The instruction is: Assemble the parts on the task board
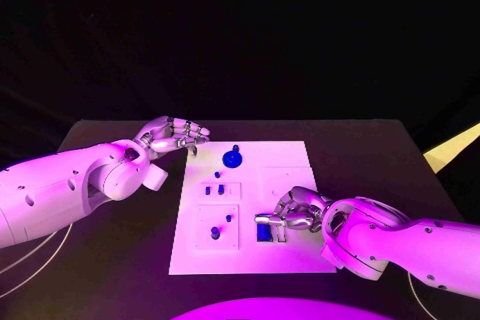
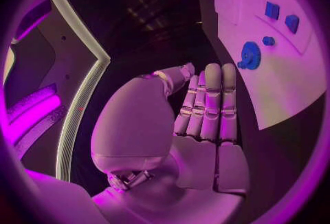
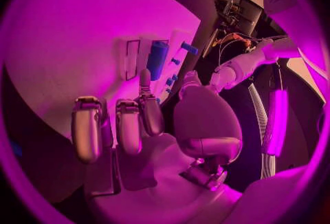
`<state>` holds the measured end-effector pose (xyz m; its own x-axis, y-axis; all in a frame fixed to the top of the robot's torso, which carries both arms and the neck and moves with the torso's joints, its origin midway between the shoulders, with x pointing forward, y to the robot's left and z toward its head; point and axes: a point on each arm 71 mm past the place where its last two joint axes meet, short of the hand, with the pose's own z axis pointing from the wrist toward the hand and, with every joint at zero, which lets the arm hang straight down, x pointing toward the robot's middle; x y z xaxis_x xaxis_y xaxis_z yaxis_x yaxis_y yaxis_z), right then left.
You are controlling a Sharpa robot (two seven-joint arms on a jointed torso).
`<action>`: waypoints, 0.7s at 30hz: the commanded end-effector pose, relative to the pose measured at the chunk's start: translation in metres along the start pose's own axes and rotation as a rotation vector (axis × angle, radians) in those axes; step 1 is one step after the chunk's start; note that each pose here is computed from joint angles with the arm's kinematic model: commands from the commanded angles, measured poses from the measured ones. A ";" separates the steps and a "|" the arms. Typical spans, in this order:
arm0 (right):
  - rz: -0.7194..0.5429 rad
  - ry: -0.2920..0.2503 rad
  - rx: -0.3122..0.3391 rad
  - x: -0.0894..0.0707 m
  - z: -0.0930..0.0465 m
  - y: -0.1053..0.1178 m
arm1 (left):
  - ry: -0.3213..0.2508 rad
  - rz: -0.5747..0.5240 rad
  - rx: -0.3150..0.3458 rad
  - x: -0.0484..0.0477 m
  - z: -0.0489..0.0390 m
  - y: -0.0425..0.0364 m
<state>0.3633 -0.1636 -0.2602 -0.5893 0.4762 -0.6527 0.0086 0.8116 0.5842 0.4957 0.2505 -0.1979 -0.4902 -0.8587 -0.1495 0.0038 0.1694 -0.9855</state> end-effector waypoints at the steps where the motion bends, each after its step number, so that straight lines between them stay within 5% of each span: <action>1: -0.004 -0.012 -0.024 -0.001 -0.002 0.002 | 0.017 -0.011 0.003 0.0022 0.0006 -0.0009; 14: -0.013 -0.039 -0.072 -0.008 -0.016 -0.003 | 0.008 -0.008 0.011 0.0012 0.0001 -0.0014; 21: 0.019 -0.096 -0.104 -0.026 -0.024 -0.013 | -0.011 -0.017 0.037 0.0015 0.0016 -0.0016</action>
<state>0.3583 -0.1967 -0.2444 -0.5277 0.5068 -0.6816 -0.0157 0.7965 0.6044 0.4960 0.2494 -0.1988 -0.4881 -0.8604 -0.1467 0.0067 0.1644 -0.9864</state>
